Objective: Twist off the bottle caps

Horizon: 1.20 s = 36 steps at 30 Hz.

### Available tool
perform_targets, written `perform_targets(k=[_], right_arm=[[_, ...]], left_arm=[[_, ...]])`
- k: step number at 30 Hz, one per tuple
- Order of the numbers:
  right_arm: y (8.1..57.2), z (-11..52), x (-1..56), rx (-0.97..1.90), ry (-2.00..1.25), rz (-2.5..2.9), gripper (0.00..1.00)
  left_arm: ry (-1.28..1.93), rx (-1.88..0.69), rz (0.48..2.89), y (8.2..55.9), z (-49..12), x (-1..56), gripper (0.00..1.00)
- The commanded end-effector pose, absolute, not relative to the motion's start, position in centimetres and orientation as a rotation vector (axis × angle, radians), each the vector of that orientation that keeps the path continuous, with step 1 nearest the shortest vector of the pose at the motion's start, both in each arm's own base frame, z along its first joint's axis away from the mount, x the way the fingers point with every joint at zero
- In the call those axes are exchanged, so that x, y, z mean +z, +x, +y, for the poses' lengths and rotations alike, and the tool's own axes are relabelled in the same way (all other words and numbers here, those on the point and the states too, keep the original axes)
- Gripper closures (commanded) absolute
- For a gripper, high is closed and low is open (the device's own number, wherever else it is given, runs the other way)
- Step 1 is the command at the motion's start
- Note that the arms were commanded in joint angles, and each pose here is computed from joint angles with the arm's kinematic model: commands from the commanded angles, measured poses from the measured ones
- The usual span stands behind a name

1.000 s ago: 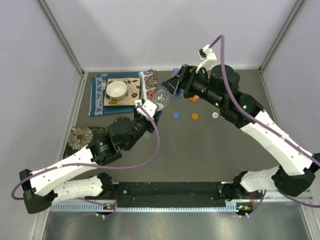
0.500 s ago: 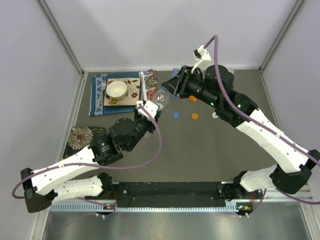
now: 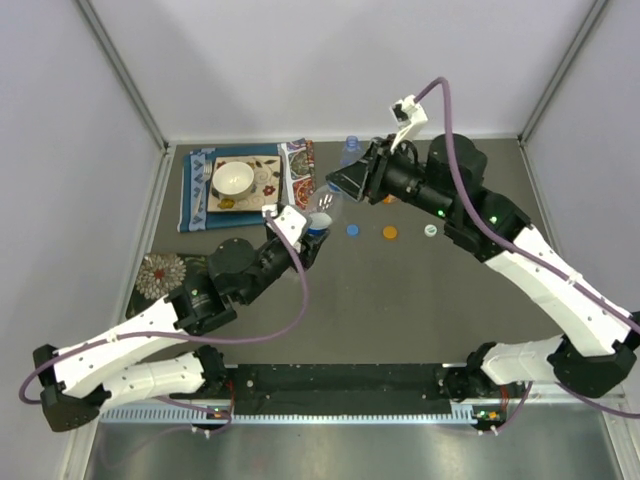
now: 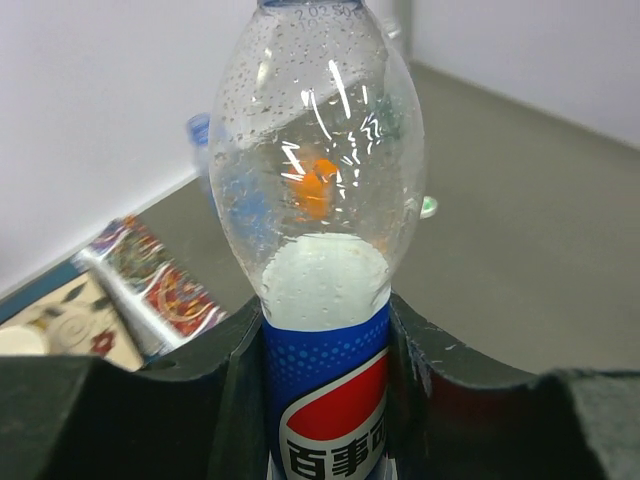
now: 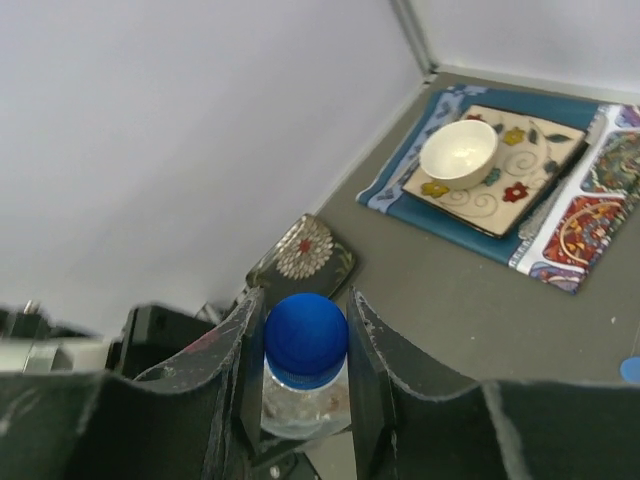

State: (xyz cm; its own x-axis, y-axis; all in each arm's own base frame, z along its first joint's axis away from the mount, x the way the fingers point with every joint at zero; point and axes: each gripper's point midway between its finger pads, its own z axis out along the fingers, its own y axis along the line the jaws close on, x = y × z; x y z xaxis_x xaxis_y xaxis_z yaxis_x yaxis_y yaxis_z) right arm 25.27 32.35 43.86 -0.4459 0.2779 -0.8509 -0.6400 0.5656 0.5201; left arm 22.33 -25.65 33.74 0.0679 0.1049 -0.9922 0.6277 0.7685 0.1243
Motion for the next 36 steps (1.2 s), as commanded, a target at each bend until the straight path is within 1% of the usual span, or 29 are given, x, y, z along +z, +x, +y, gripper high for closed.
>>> perform_targets(k=[1, 2, 3, 6, 7, 9, 10, 11, 13, 17, 22, 27, 32, 36], right_arm=[[20.6, 31.8, 46.7, 1.178, -0.617, 1.569, 1.0], [18.4, 31.8, 47.3, 1.245, -0.734, 1.514, 1.0], [17.4, 31.6, 47.6, 1.264, -0.794, 1.481, 1.0], [13.8, 30.6, 48.1, 1.333, -1.009, 1.346, 1.0], [13.0, 30.3, 48.2, 1.333, -1.072, 1.29, 1.0], [10.2, 29.6, 48.3, 1.4, -1.197, 1.198, 1.0], [9.5, 29.3, 48.3, 1.412, -1.245, 1.157, 1.0], [8.2, 29.0, 48.3, 1.453, -1.306, 1.117, 1.0], [7.0, 28.5, 48.2, 1.488, -1.369, 1.066, 1.0], [4.3, 27.3, 47.8, 1.572, -1.507, 0.956, 1.0], [3.3, 26.8, 47.0, 1.63, -1.587, 0.892, 1.0], [2.6, 26.4, 46.7, 1.657, -1.645, 0.828, 1.0], [2.2, 26.0, 47.2, 1.641, -1.653, 0.791, 1.0], [1.6, 25.5, 48.5, 1.612, -1.649, 0.75, 1.0]], left_arm=[[0.722, -0.797, 1.271, 17.6, -28.1, 39.1, 0.56], [0.754, -0.842, 1.262, 17.0, -28.2, 39.3, 0.56], [0.859, -0.951, 1.214, 14.8, -29.2, 39.4, 0.56], [0.919, -1.111, 1.183, 13.1, -29.4, 40.5, 0.55], [0.971, -1.22, 1.166, 11.4, -29.6, 40.8, 0.55], [0.987, -1.288, 1.126, 11.3, -29.3, 41.6, 0.56], [1.033, -1.378, 1.113, 9.9, -29.2, 41.5, 0.56], [1.031, -1.395, 1.116, 10.3, -29.0, 41.6, 0.56], [1.038, -1.456, 1.096, 10.0, -28.5, 42.3, 0.56], [1.158, -1.601, 1.057, 8.3, -28.3, 42.3, 0.55], [1.21, -1.741, 1.047, 7.1, -28.4, 42.2, 0.55], [1.248, -1.793, 1.024, 6.7, -28.4, 42.0, 0.55], [1.257, -1.779, 1.05, 7.1, -28.7, 41.5, 0.54], [1.259, -1.733, 1.125, 8.0, -29.2, 39.9, 0.54]])
